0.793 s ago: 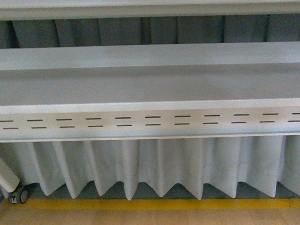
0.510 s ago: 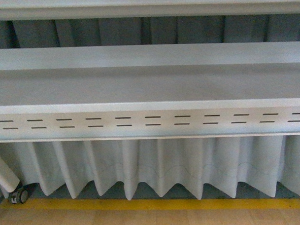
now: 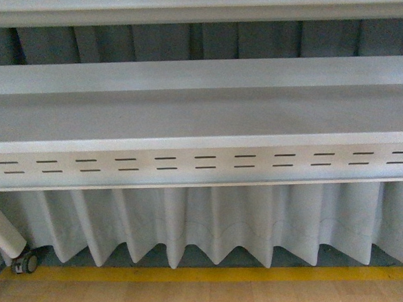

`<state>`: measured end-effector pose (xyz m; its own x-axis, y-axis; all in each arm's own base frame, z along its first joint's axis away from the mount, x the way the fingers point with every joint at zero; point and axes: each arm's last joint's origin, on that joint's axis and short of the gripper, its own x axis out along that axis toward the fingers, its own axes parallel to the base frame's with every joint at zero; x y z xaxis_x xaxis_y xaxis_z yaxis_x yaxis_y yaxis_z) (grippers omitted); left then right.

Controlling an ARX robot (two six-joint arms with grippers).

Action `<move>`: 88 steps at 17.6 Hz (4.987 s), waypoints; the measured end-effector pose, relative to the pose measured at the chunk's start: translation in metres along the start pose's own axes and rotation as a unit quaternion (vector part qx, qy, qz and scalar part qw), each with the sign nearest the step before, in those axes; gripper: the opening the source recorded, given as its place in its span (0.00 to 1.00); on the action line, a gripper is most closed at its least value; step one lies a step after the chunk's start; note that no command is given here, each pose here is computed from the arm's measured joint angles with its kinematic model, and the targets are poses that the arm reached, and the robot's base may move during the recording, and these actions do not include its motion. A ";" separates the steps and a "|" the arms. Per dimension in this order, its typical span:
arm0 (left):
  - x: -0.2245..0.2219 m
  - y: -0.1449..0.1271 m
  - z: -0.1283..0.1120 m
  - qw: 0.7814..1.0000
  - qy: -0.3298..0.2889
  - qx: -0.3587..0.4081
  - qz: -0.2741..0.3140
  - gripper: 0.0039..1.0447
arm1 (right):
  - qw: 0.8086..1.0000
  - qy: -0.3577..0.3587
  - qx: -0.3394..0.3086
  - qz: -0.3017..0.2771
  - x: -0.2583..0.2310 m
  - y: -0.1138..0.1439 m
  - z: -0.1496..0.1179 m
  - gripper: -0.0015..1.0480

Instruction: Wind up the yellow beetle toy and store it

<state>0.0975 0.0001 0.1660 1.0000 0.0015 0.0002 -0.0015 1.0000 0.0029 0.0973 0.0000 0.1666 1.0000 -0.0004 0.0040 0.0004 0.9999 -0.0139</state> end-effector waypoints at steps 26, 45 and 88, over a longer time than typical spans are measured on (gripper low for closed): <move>0.000 0.000 0.000 1.000 0.000 0.000 0.000 0.94 | 1.000 0.000 0.000 0.000 0.000 0.000 0.000 0.94; 0.000 0.000 0.000 1.000 -0.002 0.000 0.000 0.94 | 1.000 0.000 0.002 0.000 0.000 0.000 0.000 0.94; 0.000 0.000 0.000 1.000 0.000 0.000 -0.001 0.94 | 1.000 0.000 0.002 0.000 0.000 0.000 0.000 0.94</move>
<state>0.0975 0.0000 0.1661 1.0000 0.0004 0.0006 -0.0004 1.0000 0.0029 0.0973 0.0000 0.1665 1.0000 0.0000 0.0032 0.0000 0.9999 -0.0105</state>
